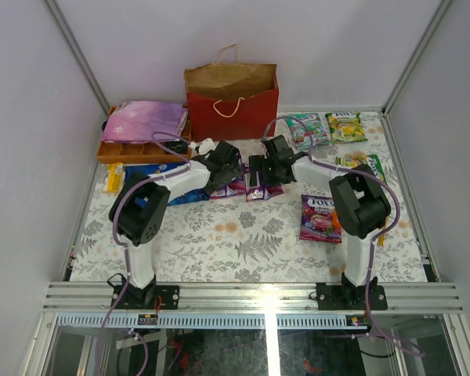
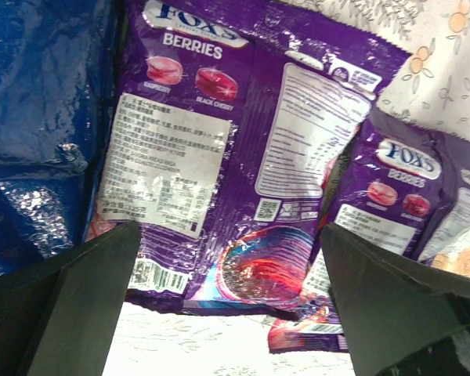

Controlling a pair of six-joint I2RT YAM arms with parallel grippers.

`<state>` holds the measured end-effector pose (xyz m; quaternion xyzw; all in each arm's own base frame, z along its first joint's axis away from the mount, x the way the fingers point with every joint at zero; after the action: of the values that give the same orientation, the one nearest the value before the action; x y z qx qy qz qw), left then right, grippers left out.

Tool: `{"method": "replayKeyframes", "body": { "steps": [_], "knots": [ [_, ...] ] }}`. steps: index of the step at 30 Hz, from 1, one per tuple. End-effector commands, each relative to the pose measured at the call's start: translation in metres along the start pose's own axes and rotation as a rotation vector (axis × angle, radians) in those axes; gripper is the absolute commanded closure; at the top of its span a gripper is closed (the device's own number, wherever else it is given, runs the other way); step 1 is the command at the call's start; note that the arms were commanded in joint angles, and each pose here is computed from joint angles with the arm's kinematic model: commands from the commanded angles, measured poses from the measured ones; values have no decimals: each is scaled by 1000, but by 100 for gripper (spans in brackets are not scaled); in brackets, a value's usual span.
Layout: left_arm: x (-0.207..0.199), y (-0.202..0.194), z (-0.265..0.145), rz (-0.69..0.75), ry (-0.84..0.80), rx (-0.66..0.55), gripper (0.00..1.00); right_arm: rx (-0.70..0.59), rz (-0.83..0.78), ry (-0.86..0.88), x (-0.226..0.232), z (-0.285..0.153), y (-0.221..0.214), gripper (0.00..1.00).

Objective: Take the snacks out of the paper bag

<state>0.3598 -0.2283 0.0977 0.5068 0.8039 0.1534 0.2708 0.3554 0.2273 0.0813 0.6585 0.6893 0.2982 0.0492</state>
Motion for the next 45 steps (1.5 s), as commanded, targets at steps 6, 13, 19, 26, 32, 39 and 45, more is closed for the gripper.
{"method": "replayKeyframes", "body": {
  "steps": [6, 13, 19, 26, 32, 39, 45],
  "knots": [
    [27, 7, -17, 143, 81, -70, 0, -163, -56, 43, 1, -62, 38, 1],
    [2, 26, -100, 360, -348, -227, 0, -264, 30, -52, -35, -153, -6, 1],
    [7, 11, -137, 438, -465, -230, 0, -168, 145, -171, -73, -151, -81, 1],
    [28, -18, -150, 428, -564, -162, 0, -105, 141, -340, -107, -131, -119, 1],
    [45, -21, -168, 429, -577, -187, 0, -81, 182, -287, -102, -114, -120, 1],
    [54, -24, -170, 447, -553, -188, 0, -72, 196, -125, -83, -85, -110, 3],
    [56, -29, -168, 447, -558, -162, 0, -94, 67, -134, -78, -65, -71, 3]
  ]
}}
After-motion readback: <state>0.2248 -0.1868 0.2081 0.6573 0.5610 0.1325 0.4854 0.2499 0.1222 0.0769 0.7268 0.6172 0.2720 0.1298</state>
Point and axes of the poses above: each gripper's point midway between its finger pads, its own z axis out along the fingers, its own x axis along the line the jaws close on, y = z × x, the point moved 7 cm from there along -z, back along the fingers, and after that the axes turned 8 degrees about z, right-handed, at the moved point
